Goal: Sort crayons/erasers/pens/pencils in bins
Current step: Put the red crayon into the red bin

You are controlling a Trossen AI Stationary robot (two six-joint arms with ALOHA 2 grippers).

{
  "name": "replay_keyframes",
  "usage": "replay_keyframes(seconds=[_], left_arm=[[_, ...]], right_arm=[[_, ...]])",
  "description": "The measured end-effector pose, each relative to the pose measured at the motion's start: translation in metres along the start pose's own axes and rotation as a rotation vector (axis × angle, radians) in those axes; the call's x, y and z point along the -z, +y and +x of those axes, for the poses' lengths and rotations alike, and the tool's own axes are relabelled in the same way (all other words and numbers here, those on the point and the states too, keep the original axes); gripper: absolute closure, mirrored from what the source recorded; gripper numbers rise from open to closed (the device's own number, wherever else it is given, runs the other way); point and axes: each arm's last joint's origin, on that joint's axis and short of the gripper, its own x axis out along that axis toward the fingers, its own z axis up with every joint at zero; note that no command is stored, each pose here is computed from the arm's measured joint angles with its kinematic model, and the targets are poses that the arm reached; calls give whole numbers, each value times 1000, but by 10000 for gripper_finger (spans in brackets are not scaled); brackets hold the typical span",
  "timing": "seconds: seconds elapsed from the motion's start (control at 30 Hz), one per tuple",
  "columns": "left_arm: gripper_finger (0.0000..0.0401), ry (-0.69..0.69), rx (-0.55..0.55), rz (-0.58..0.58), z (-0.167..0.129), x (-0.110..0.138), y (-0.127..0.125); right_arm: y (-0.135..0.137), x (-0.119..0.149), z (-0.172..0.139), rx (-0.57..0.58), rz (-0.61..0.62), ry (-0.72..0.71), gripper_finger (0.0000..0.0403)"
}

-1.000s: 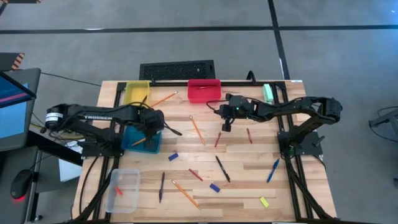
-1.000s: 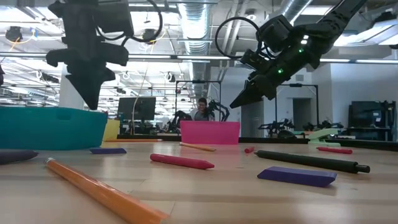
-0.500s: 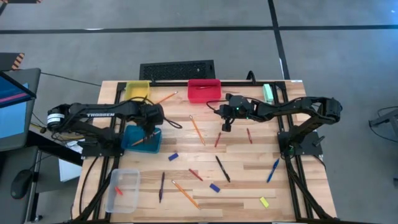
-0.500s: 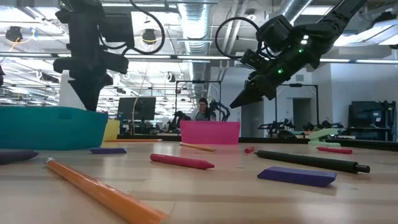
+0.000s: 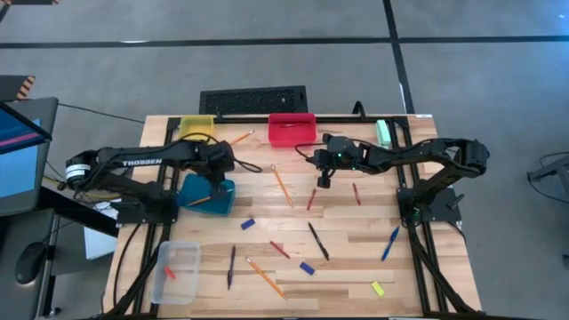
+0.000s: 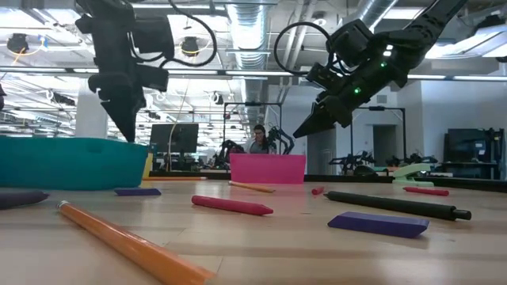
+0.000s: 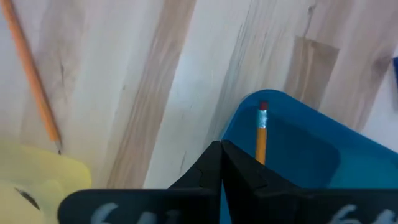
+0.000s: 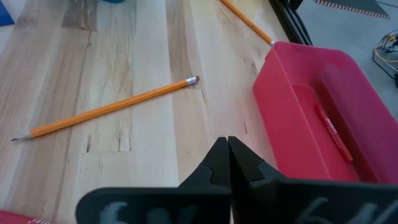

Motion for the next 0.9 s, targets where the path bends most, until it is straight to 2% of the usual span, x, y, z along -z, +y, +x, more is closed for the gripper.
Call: replay_keyframes(seconds=[0.17, 0.3, 0.6, 0.9], left_arm=[[401, -13, -88, -53, -14, 2, 9], [401, 117, -160, -116, -14, 16, 24], [401, 232, -158, -127, 1, 37, 34], [401, 236, -157, -153, 0, 37, 34]], right_arm=[[0, 0, 0, 1, 0, -2, 400], [0, 0, 0, 1, 0, -2, 399], [2, -1, 0, -5, -4, -2, 399], [4, -2, 0, -10, -11, -8, 399]])
